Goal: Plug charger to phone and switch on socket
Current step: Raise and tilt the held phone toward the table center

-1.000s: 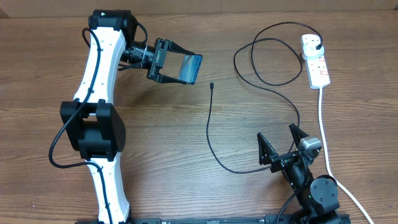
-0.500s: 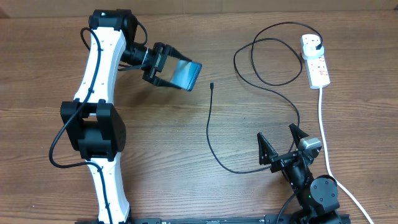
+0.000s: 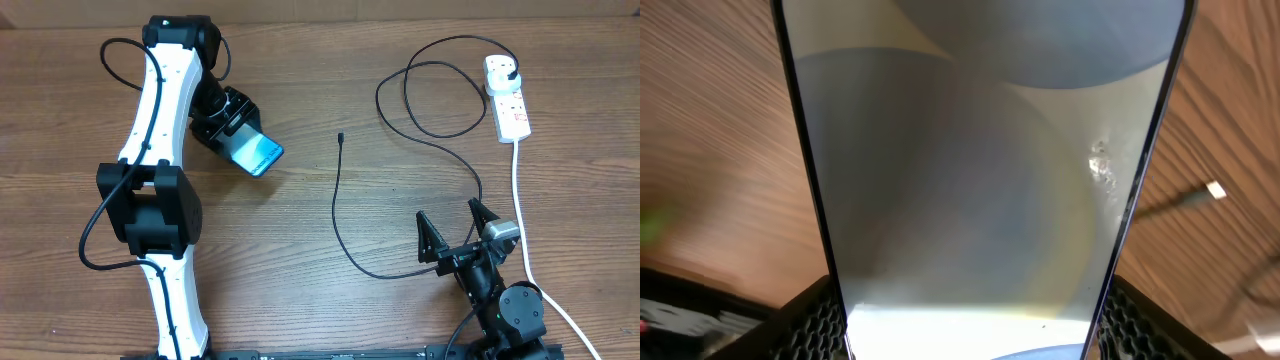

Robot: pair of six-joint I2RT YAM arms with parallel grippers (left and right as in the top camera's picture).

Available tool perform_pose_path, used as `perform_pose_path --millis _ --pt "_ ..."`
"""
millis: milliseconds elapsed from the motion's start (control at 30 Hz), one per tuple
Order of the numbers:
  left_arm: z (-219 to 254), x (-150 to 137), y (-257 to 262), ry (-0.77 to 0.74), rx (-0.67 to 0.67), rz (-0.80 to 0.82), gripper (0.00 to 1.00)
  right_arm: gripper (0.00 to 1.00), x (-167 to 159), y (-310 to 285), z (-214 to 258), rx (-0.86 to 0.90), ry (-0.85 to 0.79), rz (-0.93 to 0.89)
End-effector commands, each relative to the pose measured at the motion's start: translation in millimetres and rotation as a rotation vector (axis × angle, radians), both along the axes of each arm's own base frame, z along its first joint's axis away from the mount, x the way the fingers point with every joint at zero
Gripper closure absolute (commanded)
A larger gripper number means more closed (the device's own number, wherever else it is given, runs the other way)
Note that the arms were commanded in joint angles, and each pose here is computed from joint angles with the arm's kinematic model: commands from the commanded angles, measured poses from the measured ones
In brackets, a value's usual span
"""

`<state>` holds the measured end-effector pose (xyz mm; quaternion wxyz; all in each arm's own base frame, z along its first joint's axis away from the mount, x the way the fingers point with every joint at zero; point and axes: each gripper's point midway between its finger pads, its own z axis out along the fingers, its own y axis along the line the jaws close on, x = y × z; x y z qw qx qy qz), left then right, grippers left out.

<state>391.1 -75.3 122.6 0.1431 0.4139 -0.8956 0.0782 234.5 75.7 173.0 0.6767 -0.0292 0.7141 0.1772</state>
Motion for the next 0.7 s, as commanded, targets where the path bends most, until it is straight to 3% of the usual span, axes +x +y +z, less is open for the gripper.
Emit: perform_pose_path --millis 0,333,667 --pt "4.1 3.2 18.3 -0.036 0.12 -0.039 0.96 0.0 0.6 -1.9 -1.3 0.003 -0.005 -0.013" --pt "6.6 2.5 5.4 -0.055 0.026 -0.128 0.96 0.0 -1.7 5.5 1.7 0.034 -0.008 0.031" --pt "6.5 3.4 2.8 -0.061 0.021 -0.133 0.96 0.0 -13.6 30.3 13.9 0.324 0.125 0.184"
